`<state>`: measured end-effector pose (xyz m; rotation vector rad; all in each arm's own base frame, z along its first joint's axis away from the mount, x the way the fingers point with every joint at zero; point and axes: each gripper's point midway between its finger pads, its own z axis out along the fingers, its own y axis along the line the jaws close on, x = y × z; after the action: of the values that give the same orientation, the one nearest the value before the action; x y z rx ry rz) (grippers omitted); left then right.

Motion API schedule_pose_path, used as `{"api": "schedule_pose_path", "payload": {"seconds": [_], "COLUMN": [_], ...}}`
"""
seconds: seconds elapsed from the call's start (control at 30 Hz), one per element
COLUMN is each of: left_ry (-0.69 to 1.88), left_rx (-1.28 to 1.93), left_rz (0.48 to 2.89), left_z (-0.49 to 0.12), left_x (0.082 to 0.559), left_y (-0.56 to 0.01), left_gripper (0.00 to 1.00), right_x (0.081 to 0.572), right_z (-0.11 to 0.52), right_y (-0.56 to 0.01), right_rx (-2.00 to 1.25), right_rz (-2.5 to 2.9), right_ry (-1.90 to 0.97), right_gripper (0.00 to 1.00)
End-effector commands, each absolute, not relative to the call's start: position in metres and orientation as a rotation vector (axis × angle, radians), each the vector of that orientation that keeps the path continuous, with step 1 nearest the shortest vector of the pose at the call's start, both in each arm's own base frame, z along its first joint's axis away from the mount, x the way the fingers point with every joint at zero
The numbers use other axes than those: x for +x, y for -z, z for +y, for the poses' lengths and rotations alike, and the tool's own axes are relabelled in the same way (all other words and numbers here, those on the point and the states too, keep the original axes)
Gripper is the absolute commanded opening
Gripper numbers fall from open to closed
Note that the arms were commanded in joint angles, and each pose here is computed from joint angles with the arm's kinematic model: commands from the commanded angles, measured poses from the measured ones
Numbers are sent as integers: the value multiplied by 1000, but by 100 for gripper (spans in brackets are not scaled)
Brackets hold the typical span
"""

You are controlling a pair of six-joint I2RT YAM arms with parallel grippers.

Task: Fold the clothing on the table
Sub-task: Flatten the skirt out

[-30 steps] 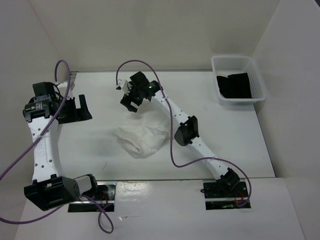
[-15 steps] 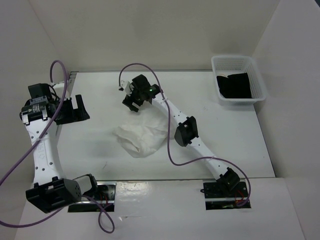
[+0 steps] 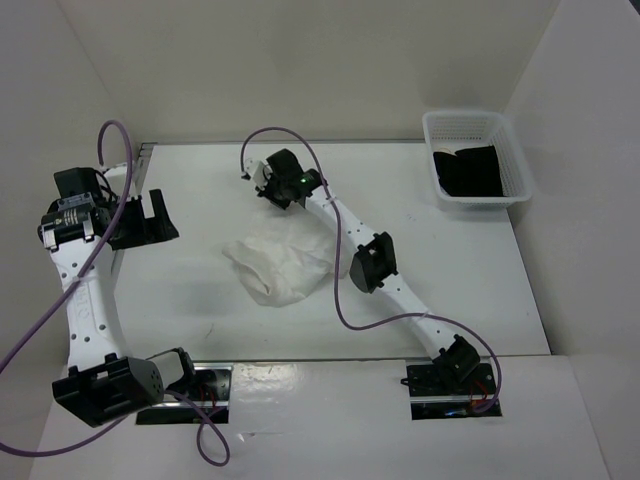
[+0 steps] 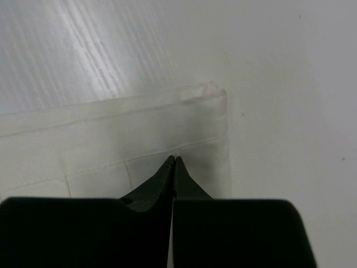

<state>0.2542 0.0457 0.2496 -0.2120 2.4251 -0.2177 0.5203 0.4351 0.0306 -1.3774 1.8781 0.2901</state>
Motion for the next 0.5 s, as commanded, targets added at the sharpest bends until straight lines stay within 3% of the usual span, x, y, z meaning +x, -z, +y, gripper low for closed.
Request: {"api": "schedule_pose_path", "payload": {"seconds": [0.0, 0.27, 0.47], "left_ry": [248, 327, 392], "left_rx": [-166, -136, -38], "left_rz": [2404, 2454, 2433], "left_z": [43, 38, 20], "left_x": [258, 265, 281], "left_y": [-255, -235, -227], "left_gripper": [100, 100, 100], "right_x": [542, 568, 577], "right_z": [398, 297, 259], "right_y": [-24, -44, -59], "right_rx": [-1295, -1065, -961], "right_rz": [1964, 2202, 2259], "right_ry": [-130, 23, 123], "right_gripper": [0, 0, 0]}}
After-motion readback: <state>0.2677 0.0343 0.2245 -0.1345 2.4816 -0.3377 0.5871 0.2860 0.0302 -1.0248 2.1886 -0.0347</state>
